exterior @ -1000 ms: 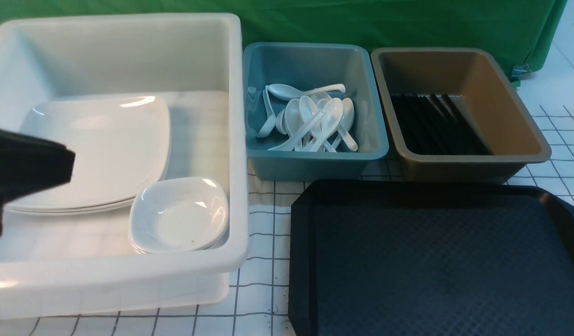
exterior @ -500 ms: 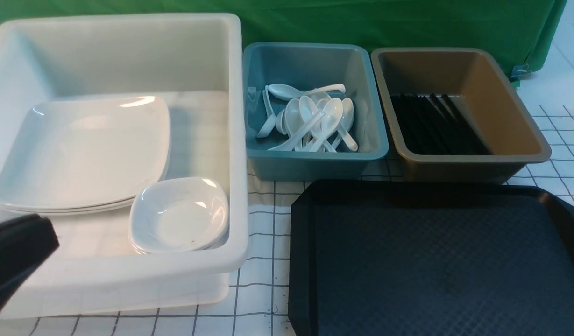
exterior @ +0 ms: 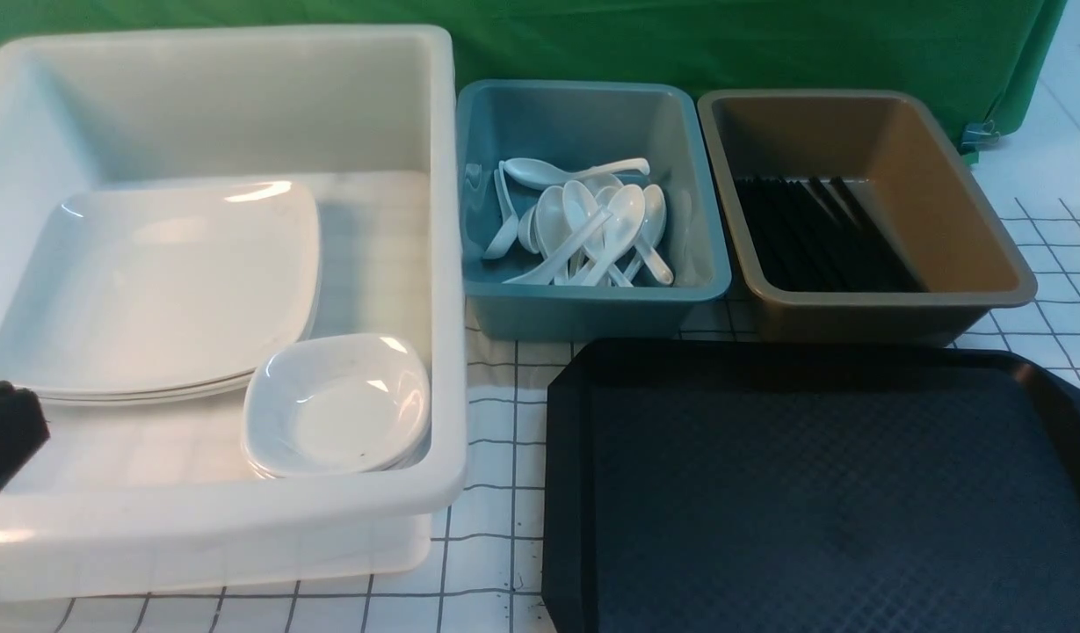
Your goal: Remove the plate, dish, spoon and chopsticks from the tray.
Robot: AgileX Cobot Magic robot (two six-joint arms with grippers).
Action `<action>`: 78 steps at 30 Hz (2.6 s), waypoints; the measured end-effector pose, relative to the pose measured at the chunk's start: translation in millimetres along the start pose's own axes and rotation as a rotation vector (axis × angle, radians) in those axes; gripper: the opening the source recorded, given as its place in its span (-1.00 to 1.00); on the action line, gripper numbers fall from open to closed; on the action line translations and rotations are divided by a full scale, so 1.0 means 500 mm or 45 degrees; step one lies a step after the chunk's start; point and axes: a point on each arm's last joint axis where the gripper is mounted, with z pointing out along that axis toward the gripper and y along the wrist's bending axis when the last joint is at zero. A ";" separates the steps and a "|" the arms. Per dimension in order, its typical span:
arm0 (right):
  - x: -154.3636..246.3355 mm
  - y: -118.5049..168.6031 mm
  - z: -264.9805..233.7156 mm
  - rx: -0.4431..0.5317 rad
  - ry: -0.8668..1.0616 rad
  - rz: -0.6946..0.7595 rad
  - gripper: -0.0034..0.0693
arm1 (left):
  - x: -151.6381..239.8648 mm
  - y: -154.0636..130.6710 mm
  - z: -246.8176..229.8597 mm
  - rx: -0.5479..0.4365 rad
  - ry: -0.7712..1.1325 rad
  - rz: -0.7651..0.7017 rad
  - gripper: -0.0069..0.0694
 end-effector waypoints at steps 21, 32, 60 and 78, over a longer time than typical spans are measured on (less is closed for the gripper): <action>0.000 0.000 0.000 0.000 0.001 0.000 -0.25 | 0.226 0.064 0.022 -0.331 -0.149 -0.026 -0.81; 0.000 0.000 0.000 0.000 0.001 0.000 -0.25 | 0.249 0.069 0.029 -0.356 -0.141 -0.020 -0.81; 0.000 0.000 0.000 0.000 0.001 -0.001 -0.25 | 0.255 0.079 0.026 -0.467 -0.103 -0.044 -0.81; 0.000 0.000 0.000 0.000 0.002 -0.002 -0.25 | 0.257 0.074 0.028 -0.417 -0.091 -0.038 -0.81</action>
